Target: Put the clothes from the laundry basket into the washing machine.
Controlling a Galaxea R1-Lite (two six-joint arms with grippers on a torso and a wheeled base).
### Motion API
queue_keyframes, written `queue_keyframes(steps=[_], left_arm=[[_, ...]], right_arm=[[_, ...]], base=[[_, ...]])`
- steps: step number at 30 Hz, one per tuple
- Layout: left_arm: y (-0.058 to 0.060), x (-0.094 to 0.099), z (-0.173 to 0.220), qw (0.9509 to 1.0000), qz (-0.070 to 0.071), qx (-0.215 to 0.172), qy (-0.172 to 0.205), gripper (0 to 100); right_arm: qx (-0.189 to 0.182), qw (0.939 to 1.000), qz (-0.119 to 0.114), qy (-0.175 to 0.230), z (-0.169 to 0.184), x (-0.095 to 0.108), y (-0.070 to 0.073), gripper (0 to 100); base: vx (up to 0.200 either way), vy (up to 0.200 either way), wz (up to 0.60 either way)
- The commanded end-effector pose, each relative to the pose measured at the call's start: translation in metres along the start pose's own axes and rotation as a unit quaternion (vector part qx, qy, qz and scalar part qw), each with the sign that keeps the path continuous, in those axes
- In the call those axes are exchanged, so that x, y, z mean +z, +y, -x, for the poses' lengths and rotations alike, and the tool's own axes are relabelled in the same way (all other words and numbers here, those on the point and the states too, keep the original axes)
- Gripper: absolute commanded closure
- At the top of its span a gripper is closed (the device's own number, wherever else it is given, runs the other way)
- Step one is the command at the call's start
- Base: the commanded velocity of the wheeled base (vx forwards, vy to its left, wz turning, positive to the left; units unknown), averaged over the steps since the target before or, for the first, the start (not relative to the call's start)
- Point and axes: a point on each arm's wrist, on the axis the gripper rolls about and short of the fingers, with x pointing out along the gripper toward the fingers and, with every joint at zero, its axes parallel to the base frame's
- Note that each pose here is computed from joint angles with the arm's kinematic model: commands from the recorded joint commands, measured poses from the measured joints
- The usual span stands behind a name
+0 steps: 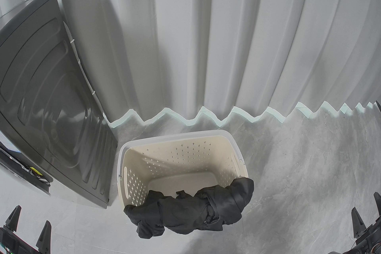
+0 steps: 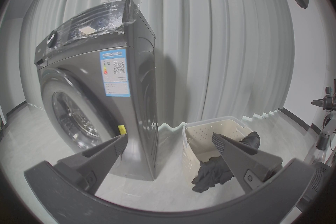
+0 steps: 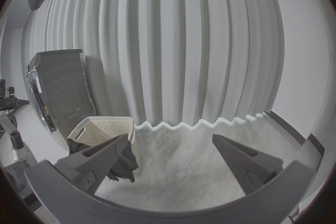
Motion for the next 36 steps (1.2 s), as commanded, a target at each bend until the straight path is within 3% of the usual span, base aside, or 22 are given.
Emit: queue_keyframes(steps=[1,27,36], left_arm=[[0.0001,-0.0048,0.0,1.0,0.0,0.0,0.0,0],[0.0001,-0.0048,0.0,1.0,-0.001,0.0,0.0,0],[0.0001,-0.0048,0.0,1.0,-0.001,0.0,0.0,0]], right_arm=[[0.0,1.0,0.0,0.003,-0.0004,-0.0052,0.0,0],[0.0,1.0,0.0,0.003,-0.0004,-0.0052,0.0,0],[0.0,1.0,0.0,0.003,-0.0004,-0.0052,0.0,0]], base=[[-0.2,0.0,0.0],[-0.2,0.0,0.0],[0.0,0.0,0.0]])
